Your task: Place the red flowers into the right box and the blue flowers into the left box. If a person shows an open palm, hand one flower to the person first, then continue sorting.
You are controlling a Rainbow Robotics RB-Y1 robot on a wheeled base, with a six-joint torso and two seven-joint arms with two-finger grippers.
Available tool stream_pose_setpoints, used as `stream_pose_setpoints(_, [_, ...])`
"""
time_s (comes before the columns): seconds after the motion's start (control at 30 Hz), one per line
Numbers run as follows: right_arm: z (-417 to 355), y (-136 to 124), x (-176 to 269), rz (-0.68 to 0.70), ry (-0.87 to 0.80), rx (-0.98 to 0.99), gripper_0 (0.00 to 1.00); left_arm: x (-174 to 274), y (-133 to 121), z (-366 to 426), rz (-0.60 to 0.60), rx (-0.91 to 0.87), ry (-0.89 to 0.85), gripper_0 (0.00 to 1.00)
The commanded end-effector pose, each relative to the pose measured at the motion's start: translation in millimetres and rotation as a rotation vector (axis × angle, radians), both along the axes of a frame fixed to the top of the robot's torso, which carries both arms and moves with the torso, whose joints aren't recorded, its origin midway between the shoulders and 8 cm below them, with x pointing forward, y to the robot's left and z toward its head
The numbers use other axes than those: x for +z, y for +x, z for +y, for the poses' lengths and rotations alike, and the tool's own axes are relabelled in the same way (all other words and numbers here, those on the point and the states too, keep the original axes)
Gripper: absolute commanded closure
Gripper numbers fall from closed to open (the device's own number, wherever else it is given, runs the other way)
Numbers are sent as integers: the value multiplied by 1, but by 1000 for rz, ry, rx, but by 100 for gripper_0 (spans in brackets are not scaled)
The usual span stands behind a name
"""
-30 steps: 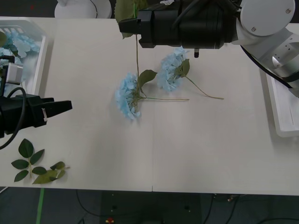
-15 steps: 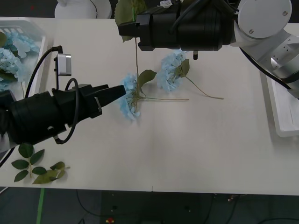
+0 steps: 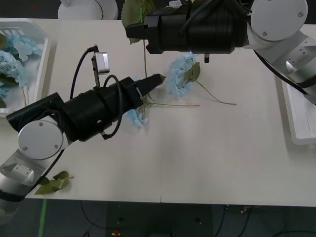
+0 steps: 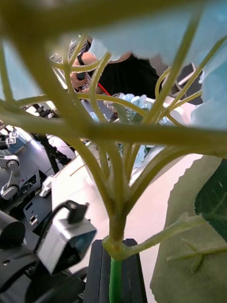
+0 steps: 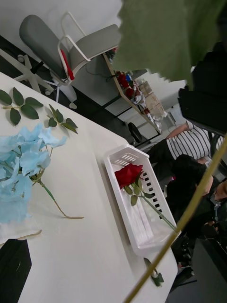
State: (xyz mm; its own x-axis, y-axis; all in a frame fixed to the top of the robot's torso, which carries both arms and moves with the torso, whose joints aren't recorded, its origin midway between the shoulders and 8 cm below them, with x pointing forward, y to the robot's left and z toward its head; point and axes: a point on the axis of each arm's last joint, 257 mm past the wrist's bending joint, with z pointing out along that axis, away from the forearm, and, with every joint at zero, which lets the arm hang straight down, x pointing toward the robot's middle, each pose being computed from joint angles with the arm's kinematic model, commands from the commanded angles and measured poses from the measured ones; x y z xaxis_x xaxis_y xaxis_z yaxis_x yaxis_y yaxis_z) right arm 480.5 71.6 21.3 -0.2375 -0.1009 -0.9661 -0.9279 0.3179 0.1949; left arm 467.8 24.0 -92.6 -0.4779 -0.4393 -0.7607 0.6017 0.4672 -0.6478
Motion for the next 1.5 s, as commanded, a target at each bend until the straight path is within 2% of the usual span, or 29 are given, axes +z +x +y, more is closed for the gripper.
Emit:
stream_pose_setpoints(0.03, [17, -7, 25, -35, 17, 22, 100, 22, 11, -29, -14, -10, -72, 0])
stream_pose_setpoints(0.2, [15, -3, 22, -43, 7, 11, 100, 32, 12, -43, 7, -6, -166, 0])
stream_pose_setpoints(0.43, [13, 2, 21, -45, 3, 0, 100, 35, 13, -48, 19, -14, -186, 0])
stream_pose_setpoints(0.67, [13, 2, 21, -46, 2, -1, 100, 37, 34, -50, 10, 28, -202, 1])
stream_pose_setpoints(0.7, [13, 2, 21, -46, 2, -1, 100, 37, 37, -49, 6, 35, -200, 10])
stream_pose_setpoints(0.77, [13, 2, 21, -47, 3, -2, 100, 36, 39, -48, 1, 40, -190, 42])
stream_pose_setpoints(0.8, [13, 2, 21, -47, 3, -2, 100, 36, 39, -48, -2, 40, -185, 63])
stream_pose_setpoints(0.83, [13, 2, 21, -47, 3, -2, 100, 36, 40, -46, -2, 40, -183, 90])
stream_pose_setpoints(0.87, [13, 2, 21, -47, 3, -2, 100, 35, 40, -47, -2, 39, -182, 99])
stream_pose_setpoints(1.5, [10, 5, 21, -60, -3, -12, 100, 37, 42, -43, -22, 53, -171, 100])
